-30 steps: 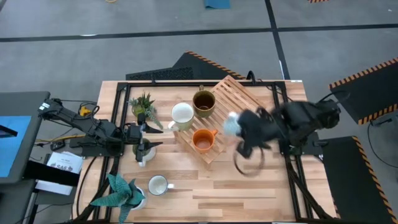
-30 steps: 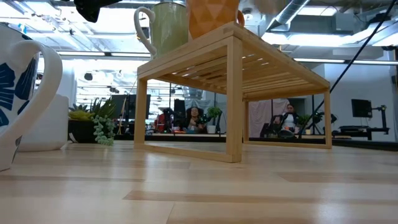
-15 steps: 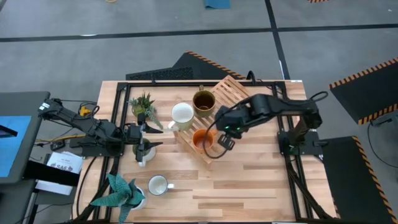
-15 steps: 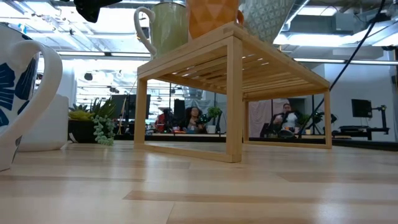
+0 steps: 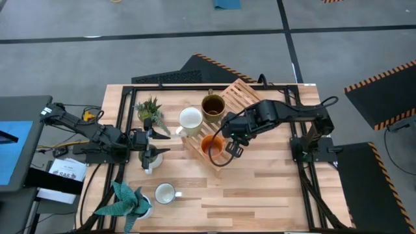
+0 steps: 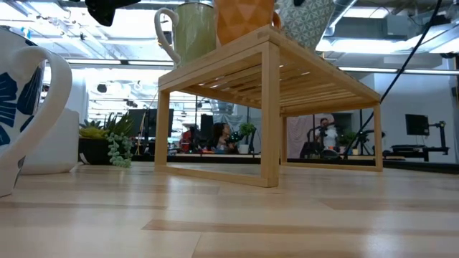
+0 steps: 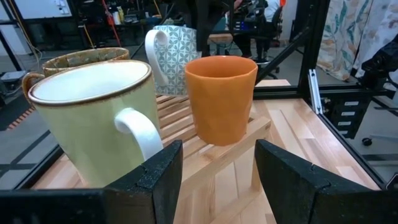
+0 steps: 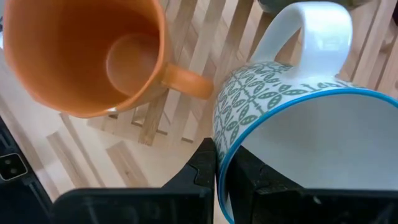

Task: Place coffee mugs
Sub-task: Put the light blue mug on the shelf

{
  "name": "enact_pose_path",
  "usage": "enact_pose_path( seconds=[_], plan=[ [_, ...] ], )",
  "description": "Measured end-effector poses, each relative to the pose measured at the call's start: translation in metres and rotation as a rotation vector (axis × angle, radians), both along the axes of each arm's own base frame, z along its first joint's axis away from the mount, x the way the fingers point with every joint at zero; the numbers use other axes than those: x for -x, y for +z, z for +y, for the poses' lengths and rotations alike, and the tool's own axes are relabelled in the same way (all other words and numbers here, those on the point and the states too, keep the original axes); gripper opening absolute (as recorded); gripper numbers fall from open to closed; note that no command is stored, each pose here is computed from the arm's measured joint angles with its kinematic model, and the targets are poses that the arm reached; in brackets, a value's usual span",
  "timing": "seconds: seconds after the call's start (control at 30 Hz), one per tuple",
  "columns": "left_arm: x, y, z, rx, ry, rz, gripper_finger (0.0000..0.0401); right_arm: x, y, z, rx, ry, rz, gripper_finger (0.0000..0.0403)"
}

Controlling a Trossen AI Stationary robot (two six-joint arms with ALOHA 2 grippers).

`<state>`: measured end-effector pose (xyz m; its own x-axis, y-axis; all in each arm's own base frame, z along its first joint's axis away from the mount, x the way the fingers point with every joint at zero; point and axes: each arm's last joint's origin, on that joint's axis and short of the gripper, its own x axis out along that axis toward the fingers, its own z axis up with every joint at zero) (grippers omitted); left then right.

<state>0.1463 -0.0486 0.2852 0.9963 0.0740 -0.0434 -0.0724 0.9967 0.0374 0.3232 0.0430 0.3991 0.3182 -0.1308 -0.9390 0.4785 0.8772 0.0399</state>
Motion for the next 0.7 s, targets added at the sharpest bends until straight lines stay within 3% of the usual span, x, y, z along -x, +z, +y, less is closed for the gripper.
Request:
enact_pose_path(
  seconds=[0.7],
  plan=[
    [0.0,0.0,0.0,0.0,0.0,0.0,0.0187,-0.004,-0.015,-0.017,0.009,-0.073,0.053,0.0051]
  ],
)
